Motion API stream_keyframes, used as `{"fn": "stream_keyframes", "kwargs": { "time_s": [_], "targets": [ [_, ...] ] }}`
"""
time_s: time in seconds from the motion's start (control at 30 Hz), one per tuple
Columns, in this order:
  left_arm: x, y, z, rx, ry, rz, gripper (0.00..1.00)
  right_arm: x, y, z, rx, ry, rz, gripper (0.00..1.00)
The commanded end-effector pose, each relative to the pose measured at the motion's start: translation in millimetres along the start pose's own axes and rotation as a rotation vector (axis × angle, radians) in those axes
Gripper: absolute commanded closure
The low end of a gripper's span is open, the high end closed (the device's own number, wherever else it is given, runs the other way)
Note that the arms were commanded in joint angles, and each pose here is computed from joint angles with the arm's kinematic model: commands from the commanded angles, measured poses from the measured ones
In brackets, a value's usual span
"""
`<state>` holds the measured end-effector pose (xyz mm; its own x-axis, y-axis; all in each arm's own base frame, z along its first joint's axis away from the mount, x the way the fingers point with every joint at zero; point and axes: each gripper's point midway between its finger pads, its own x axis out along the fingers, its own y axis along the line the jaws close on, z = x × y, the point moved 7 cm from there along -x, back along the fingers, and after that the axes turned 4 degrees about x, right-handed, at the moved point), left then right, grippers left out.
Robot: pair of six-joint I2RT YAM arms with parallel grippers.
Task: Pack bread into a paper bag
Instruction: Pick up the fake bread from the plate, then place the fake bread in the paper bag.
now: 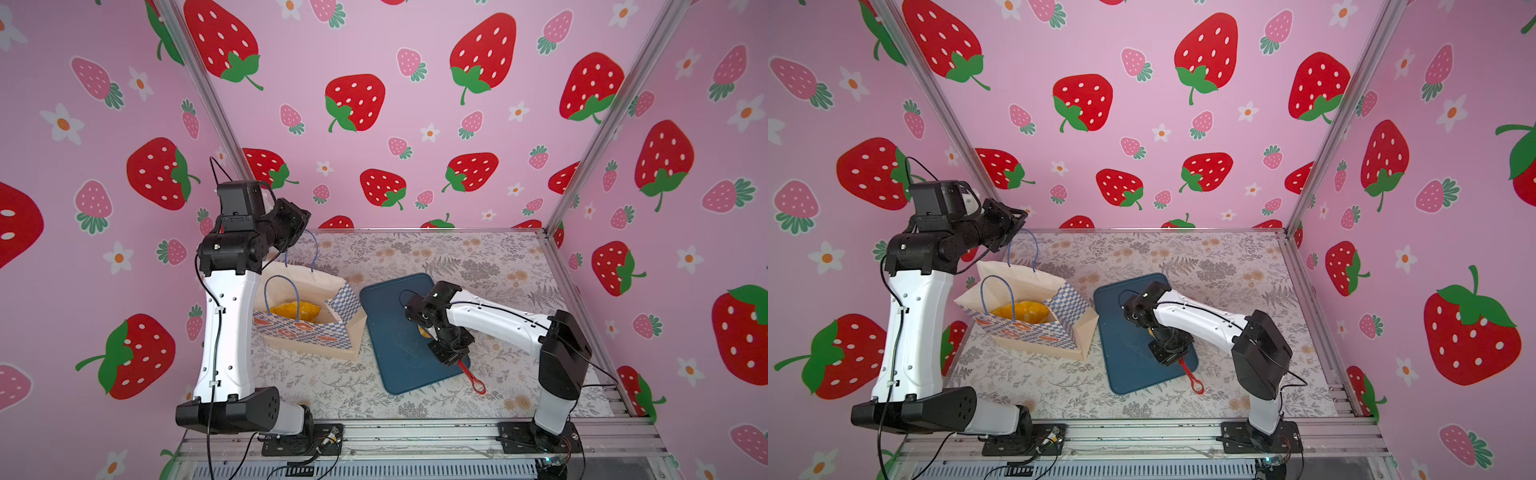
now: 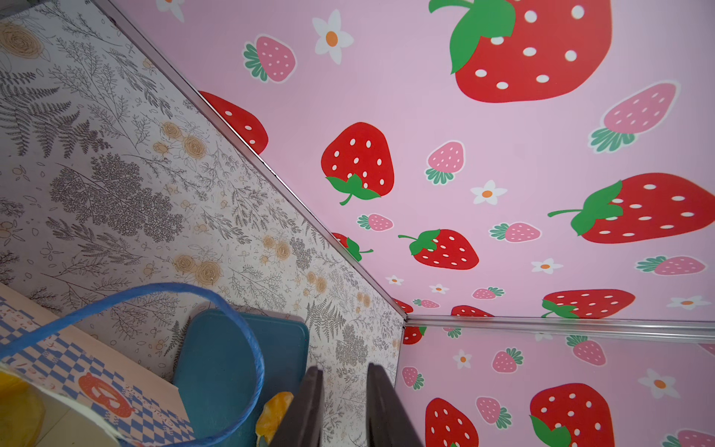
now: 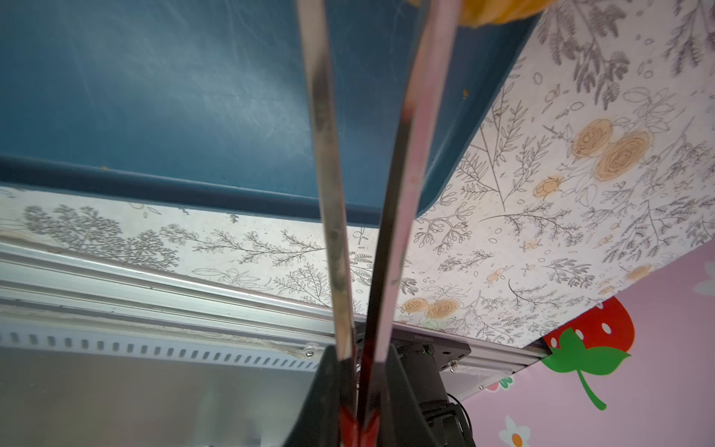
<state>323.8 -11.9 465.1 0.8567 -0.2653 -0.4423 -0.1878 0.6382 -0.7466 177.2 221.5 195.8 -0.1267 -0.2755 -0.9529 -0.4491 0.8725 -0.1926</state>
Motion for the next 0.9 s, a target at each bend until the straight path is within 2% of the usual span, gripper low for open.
{"fn": "stream_keyframes", "kwargs": {
  "time_s": [0.0,0.2,0.4,0.67,0.87],
  "targets": [
    [-26,-16,3,0.042,-0.046,-0.052,0.75,-41,-4,4,0.063,-0.155,0.108,1.00],
    [-40,-17,2,0.050,-0.076,-0.050,0.73,-118,5,14,0.074,-0.396,0.331,1.00],
    [-55,-19,3,0.061,-0.134,-0.045,0.70,-194,23,15,-0.014,-0.618,0.577,1.00],
    [-92,-21,9,0.093,-0.286,-0.020,0.68,-232,54,4,-0.175,-0.687,0.726,1.00],
    [-140,-19,14,0.126,-0.499,0.047,0.67,-245,77,-6,-0.292,-0.696,0.792,1.00]
  ]
}}
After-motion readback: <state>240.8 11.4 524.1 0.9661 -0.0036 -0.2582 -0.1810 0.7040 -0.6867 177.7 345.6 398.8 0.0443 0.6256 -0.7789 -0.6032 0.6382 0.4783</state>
